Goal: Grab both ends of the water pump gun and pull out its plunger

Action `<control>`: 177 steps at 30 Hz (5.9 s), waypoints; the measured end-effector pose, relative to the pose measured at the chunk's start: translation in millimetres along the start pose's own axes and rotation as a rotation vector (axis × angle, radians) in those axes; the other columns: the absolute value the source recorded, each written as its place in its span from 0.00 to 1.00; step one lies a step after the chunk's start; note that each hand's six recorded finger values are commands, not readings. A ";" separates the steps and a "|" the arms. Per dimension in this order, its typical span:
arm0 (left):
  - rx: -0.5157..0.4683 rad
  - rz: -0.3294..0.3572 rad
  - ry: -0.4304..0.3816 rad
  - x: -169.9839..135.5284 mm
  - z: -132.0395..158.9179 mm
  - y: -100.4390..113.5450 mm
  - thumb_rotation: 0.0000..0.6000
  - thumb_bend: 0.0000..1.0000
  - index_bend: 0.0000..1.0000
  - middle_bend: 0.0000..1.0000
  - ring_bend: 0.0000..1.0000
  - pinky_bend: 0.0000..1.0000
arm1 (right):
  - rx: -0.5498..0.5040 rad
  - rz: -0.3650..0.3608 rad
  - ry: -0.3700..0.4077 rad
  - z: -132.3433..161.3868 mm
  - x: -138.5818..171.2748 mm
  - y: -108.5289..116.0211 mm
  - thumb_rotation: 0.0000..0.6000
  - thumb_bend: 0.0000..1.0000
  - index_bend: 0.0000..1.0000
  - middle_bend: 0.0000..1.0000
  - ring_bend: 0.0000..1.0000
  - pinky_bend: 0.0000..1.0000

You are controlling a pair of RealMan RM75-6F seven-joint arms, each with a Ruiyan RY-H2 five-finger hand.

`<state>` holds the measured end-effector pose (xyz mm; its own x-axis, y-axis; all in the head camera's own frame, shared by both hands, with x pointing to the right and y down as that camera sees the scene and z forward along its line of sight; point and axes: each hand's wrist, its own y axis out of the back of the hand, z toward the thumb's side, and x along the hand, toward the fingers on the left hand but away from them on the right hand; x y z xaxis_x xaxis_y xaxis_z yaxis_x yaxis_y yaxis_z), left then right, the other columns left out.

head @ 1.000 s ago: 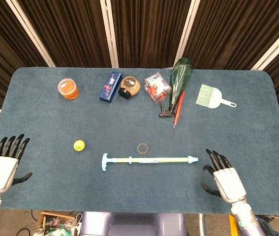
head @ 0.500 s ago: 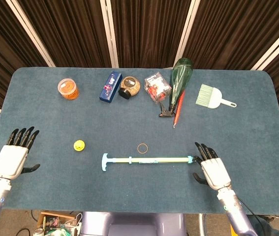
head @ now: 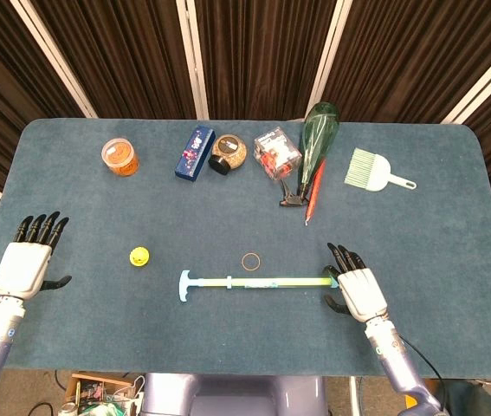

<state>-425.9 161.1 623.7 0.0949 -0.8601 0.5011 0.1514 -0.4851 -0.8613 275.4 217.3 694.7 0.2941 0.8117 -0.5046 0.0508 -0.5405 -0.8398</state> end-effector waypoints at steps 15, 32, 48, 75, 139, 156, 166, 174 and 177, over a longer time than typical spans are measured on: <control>0.009 -0.027 0.038 14.7 -13.4 -6.9 1.00 0.01 0.00 0.00 0.00 0.02 | -0.013 0.022 0.021 12.4 -15.5 -16.2 0.90 0.35 0.39 0.00 0.00 0.14; 0.014 -0.048 0.063 17.8 -22.2 -11.7 1.00 0.02 0.00 0.00 0.00 0.02 | -0.032 0.043 0.017 13.6 -28.2 -27.3 1.00 0.36 0.67 0.00 0.00 0.14; 0.027 -0.030 0.000 23.2 -5.3 -20.3 1.00 0.07 0.24 0.00 0.00 0.02 | -0.078 -0.014 -0.016 8.3 -23.6 -0.6 1.00 0.49 1.00 0.02 0.00 0.14; -0.329 0.074 -0.367 80.3 153.0 -46.0 1.00 0.18 0.31 0.00 0.00 0.02 | -0.187 -0.089 -0.029 -5.5 -2.3 50.8 1.00 0.49 1.00 0.05 0.00 0.14; -0.492 0.071 -0.506 130.5 276.0 -63.1 1.00 0.63 0.73 0.05 0.00 0.02 | -0.209 -0.149 -0.092 -36.8 2.7 85.7 1.00 0.51 1.00 0.07 0.00 0.14; -0.434 0.126 -0.496 119.4 236.7 -54.2 1.00 0.63 0.74 0.06 0.00 0.02 | -0.202 -0.183 -0.139 -52.7 7.9 95.3 1.00 0.51 1.00 0.09 0.00 0.14; -0.366 0.153 -0.497 108.7 209.3 -54.0 1.00 0.63 0.74 0.07 0.00 0.02 | -0.198 -0.197 -0.172 -66.9 13.0 100.8 1.00 0.51 1.00 0.09 0.00 0.14; -0.325 0.170 -0.495 102.5 185.5 -50.0 1.00 0.63 0.74 0.07 0.00 0.02 | -0.196 -0.198 -0.215 -85.5 19.3 102.9 1.00 0.51 1.00 0.09 0.00 0.14; -0.317 0.176 -0.499 98.9 178.7 -47.6 1.00 0.63 0.74 0.07 0.00 0.02 | -0.199 -0.199 -0.223 -89.7 20.3 103.7 1.00 0.51 1.00 0.09 0.00 0.14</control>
<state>-247.9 127.3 729.4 0.5522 -0.7913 0.2624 -0.2007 -0.4317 -0.8794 372.3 157.9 615.3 0.0455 0.9218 -0.3849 0.2775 -0.3818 -0.8816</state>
